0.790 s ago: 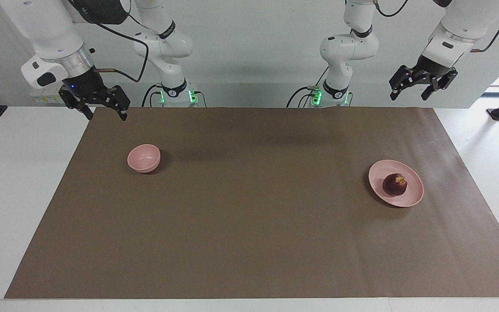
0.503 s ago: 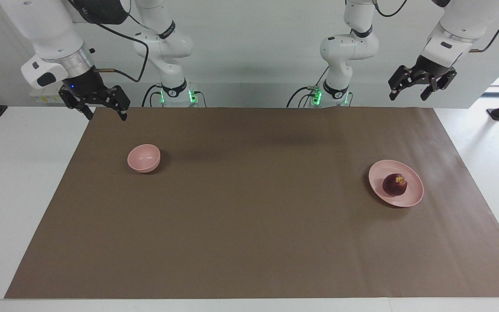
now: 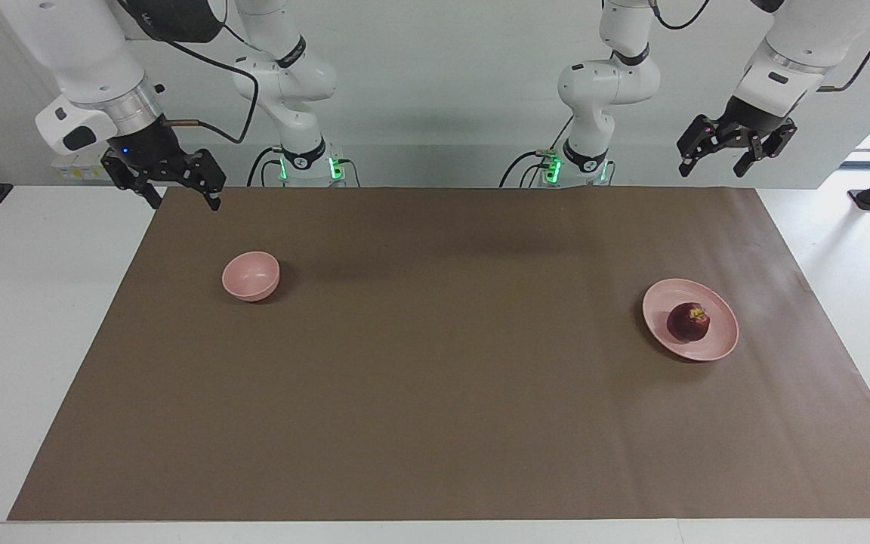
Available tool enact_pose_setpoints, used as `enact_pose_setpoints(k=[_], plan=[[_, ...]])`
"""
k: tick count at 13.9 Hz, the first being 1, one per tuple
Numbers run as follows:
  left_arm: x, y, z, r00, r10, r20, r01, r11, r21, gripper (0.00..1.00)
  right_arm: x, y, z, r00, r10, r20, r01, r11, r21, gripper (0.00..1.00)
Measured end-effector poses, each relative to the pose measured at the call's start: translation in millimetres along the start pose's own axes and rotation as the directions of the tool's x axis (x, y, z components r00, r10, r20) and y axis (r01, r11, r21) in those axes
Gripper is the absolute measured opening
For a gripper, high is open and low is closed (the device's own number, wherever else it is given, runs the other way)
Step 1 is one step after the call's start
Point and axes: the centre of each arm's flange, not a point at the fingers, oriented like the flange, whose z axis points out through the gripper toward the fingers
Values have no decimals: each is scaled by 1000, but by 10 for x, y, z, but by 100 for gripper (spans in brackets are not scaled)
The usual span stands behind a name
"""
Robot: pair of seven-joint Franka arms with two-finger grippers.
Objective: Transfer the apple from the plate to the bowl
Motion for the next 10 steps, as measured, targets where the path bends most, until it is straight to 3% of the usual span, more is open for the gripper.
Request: enact_pose_setpoints(k=[4, 10], plan=[[61, 1, 180, 1000, 0, -1, 0, 1000, 0, 100, 0, -1, 0, 1000, 0, 0, 0, 1000, 0, 100], [450, -38, 847, 997, -7, -78, 6, 1000, -7, 100, 0, -1, 0, 1000, 0, 0, 0, 1000, 0, 100]])
